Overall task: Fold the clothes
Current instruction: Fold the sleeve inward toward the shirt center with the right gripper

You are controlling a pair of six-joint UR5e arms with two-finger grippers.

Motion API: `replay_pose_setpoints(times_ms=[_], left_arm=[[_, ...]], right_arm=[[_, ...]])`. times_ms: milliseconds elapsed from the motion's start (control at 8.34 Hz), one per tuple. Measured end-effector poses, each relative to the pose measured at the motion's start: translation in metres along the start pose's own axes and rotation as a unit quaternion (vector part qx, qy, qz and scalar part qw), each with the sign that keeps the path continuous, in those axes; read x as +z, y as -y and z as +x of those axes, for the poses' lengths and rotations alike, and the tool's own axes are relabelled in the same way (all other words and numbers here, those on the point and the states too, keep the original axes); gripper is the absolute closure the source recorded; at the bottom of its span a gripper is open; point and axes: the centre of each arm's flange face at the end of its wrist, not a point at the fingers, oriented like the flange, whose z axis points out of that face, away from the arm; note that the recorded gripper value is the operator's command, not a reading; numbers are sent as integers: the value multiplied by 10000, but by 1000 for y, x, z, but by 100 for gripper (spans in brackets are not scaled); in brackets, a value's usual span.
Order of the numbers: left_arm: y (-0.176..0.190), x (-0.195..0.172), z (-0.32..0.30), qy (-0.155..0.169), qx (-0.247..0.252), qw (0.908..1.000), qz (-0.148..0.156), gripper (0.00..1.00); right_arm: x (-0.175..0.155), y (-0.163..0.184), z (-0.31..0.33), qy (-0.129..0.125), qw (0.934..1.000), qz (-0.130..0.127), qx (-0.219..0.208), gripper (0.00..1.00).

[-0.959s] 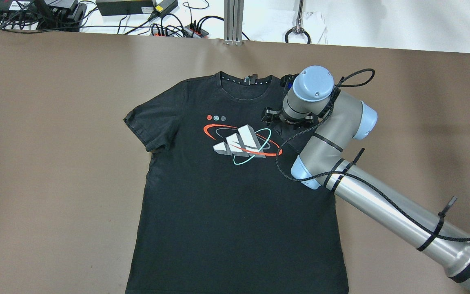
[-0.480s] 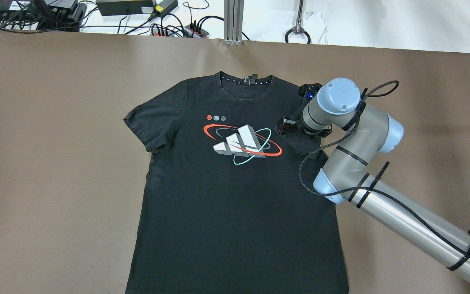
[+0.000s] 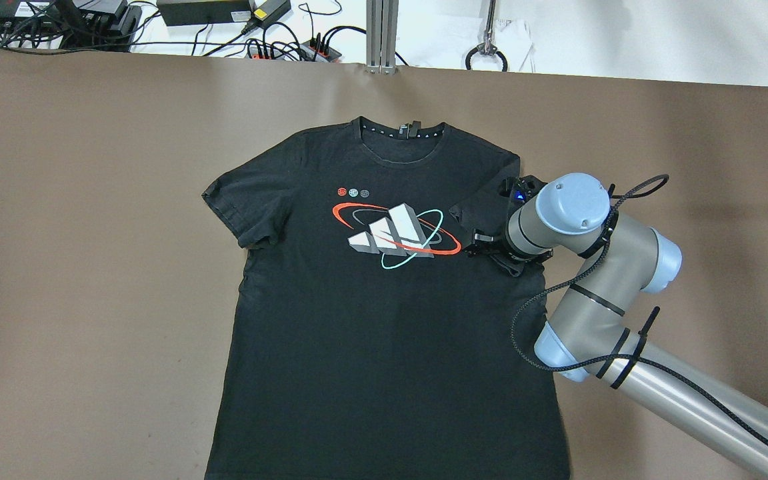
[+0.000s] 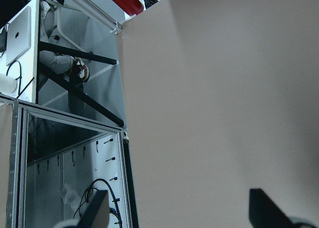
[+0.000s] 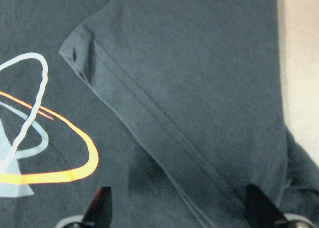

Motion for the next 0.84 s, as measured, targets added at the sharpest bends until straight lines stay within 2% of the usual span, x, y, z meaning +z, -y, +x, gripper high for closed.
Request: replay_pose_setpoints(times_ms=[480,720,839], left_arm=[[1,-4,0,17,6,10000,33,0],[2,-3,2,-31,-11,10000,31,0],[7,-2,7,-202,-93,9997,50,0]], right_arm=[[-10,-30,4,121,9997,-98,201,6],[-36,-44,9,201,9996,-100,175,5],[-50,-48,8,205,9996,-106,179,6]])
